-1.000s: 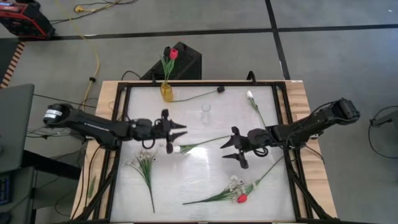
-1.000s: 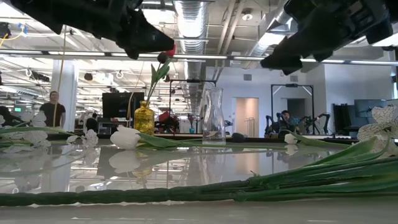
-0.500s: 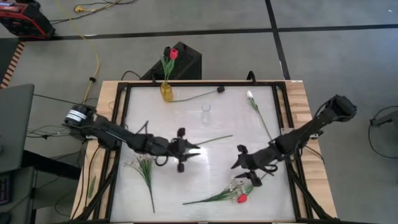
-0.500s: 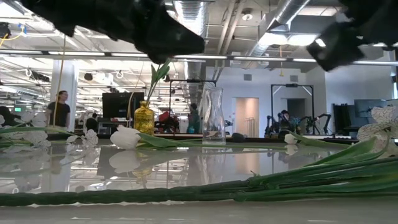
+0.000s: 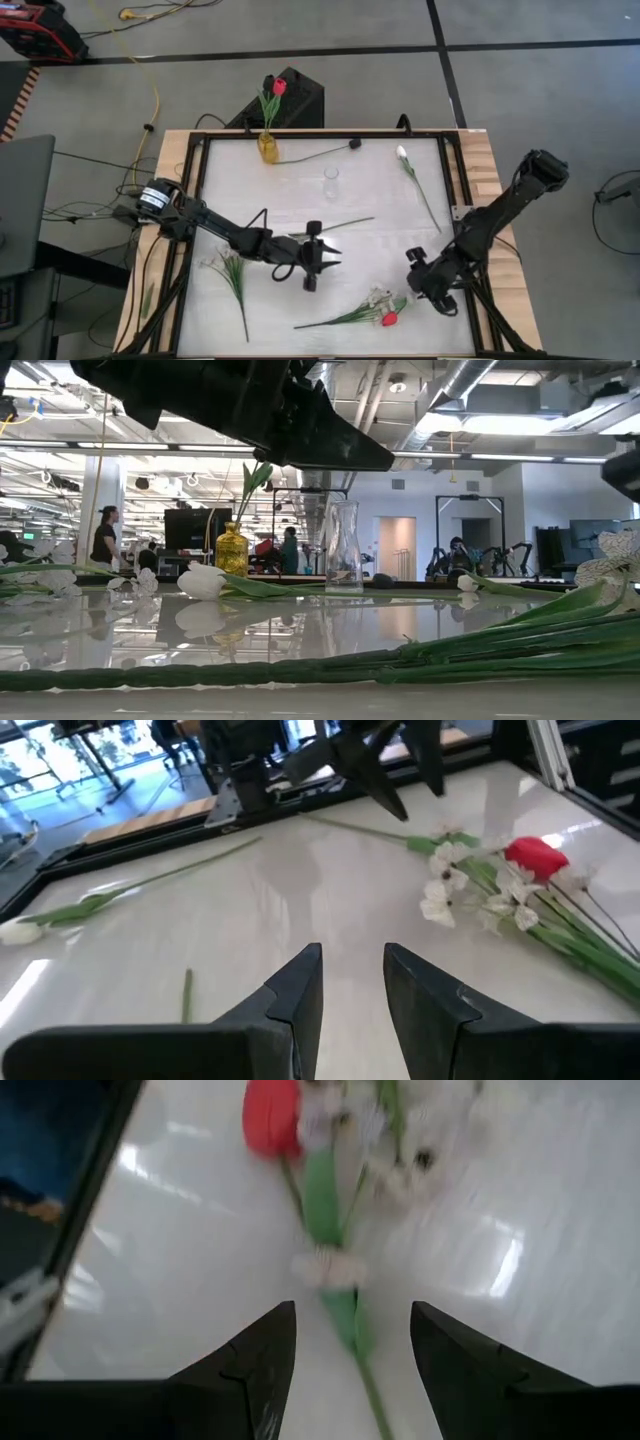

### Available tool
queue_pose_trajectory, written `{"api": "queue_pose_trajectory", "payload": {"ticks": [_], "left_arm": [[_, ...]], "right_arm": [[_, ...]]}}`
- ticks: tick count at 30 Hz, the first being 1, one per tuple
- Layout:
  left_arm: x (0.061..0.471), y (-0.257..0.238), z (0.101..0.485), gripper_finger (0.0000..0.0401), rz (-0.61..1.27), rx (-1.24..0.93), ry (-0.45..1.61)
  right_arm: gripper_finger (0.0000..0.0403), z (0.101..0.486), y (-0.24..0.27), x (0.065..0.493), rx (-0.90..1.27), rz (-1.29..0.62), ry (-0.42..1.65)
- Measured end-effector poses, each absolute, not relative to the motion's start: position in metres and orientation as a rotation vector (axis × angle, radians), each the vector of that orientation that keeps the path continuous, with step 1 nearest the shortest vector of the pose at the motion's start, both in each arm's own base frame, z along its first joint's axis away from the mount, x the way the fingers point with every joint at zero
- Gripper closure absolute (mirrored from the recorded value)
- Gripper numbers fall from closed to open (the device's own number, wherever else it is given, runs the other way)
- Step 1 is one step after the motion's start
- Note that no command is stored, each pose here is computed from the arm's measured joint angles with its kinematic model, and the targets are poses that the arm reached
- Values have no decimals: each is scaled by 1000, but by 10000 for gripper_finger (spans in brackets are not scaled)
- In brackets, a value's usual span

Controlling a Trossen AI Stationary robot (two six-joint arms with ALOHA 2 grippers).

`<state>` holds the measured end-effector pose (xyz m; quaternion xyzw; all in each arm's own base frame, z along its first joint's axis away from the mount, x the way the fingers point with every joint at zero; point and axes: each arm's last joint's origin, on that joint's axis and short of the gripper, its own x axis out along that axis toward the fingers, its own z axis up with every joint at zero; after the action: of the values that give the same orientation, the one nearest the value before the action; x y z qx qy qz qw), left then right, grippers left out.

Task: Sort flowers into vase by color
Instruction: Put the red flower into the yellow flower vase

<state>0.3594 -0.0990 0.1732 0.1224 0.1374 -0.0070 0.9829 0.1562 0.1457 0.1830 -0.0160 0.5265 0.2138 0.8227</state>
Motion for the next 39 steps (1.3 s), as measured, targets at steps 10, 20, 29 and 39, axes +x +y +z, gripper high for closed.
{"api": "queue_pose_trajectory", "payload": {"ticks": [10,20,29,39], "left_arm": [[360,-94,170,303,-1,255,320],[362,-84,169,303,27,198,328],[362,-83,168,303,28,203,343],[363,-77,167,303,45,194,354]], "right_arm": [[180,171,137,141,-131,408,1264],[180,160,137,135,-124,396,1251],[205,144,143,120,-97,426,1249],[385,143,151,113,-118,488,1231]]}}
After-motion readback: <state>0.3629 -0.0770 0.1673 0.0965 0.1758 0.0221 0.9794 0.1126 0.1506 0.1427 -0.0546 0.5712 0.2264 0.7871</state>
